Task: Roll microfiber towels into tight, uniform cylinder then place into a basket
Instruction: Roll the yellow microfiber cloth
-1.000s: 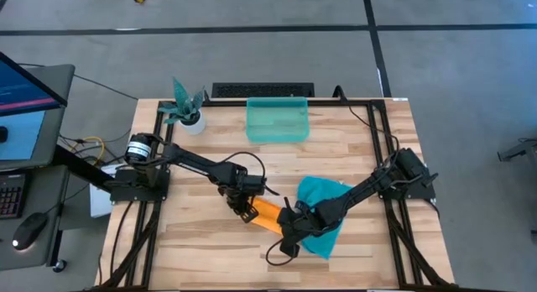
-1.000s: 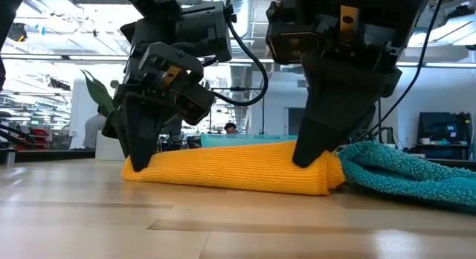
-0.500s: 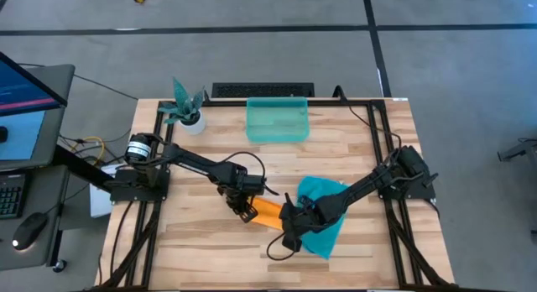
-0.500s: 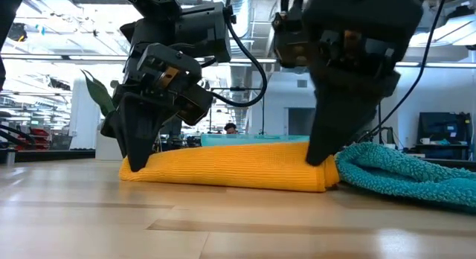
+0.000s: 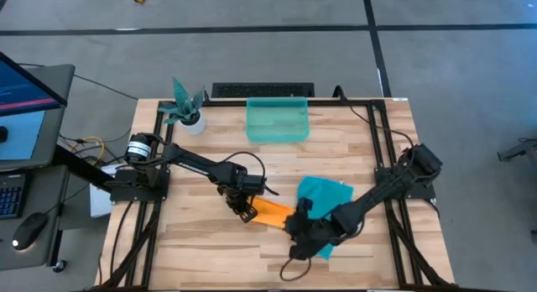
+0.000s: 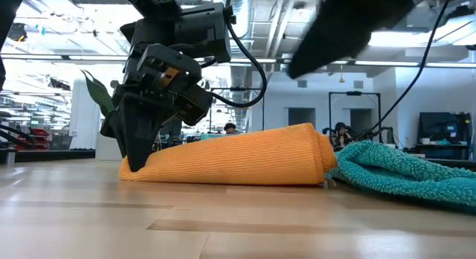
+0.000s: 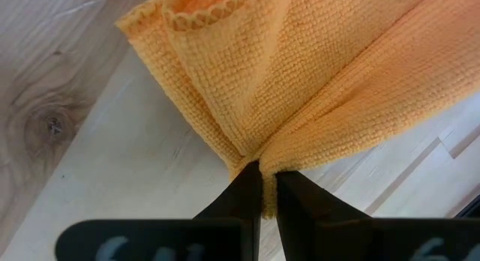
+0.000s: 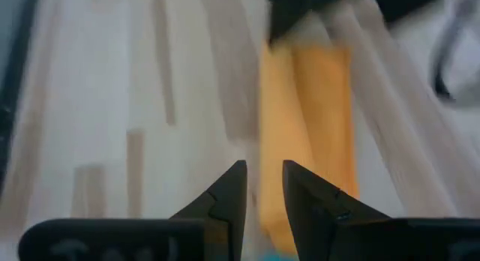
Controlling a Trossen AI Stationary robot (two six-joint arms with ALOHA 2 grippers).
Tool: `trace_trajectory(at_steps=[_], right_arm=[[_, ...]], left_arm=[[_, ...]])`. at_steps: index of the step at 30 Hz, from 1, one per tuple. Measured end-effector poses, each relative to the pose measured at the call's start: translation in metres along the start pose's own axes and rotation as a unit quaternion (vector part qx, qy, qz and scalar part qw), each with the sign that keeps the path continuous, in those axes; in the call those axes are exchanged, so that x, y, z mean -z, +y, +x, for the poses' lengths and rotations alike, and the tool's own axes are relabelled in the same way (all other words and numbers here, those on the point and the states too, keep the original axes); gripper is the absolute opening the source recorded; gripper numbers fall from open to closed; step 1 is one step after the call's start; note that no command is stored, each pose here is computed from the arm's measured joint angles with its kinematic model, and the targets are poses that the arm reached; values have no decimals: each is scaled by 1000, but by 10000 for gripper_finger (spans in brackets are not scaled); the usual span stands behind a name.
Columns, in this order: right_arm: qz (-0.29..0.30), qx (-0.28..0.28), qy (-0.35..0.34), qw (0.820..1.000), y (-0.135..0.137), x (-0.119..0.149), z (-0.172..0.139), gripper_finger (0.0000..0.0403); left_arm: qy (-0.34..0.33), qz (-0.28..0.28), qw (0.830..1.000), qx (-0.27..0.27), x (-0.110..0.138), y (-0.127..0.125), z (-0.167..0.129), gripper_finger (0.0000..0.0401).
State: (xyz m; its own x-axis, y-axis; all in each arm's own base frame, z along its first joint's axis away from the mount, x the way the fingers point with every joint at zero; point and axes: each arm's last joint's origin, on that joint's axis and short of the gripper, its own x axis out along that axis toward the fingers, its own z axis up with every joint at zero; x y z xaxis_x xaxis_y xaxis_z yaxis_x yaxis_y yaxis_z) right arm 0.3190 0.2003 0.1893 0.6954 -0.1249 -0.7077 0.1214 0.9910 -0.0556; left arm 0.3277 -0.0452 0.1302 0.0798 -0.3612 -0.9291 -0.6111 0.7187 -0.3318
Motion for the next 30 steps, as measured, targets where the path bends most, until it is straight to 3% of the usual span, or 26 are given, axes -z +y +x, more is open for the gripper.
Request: trace_trajectory(at_steps=[3,7,18,24,30], right_arm=[[-49,6,-1,999,4,6,16,107],[-65,29,24,997,-1,15,38,106],[28,22,109,993,-20,22,54,74],[41,-25,133,990,-15,28,65,62],[49,-31,156,986,-21,31,77,59]], left_arm=[[0,0,1000,0,0,0,0,18],[0,3,1000,0,0,0,0,18],[0,9,1000,0,0,0,0,18],[-1,2,1000,1,0,0,0,18],[-2,3,1000,2,0,0,0,20]])
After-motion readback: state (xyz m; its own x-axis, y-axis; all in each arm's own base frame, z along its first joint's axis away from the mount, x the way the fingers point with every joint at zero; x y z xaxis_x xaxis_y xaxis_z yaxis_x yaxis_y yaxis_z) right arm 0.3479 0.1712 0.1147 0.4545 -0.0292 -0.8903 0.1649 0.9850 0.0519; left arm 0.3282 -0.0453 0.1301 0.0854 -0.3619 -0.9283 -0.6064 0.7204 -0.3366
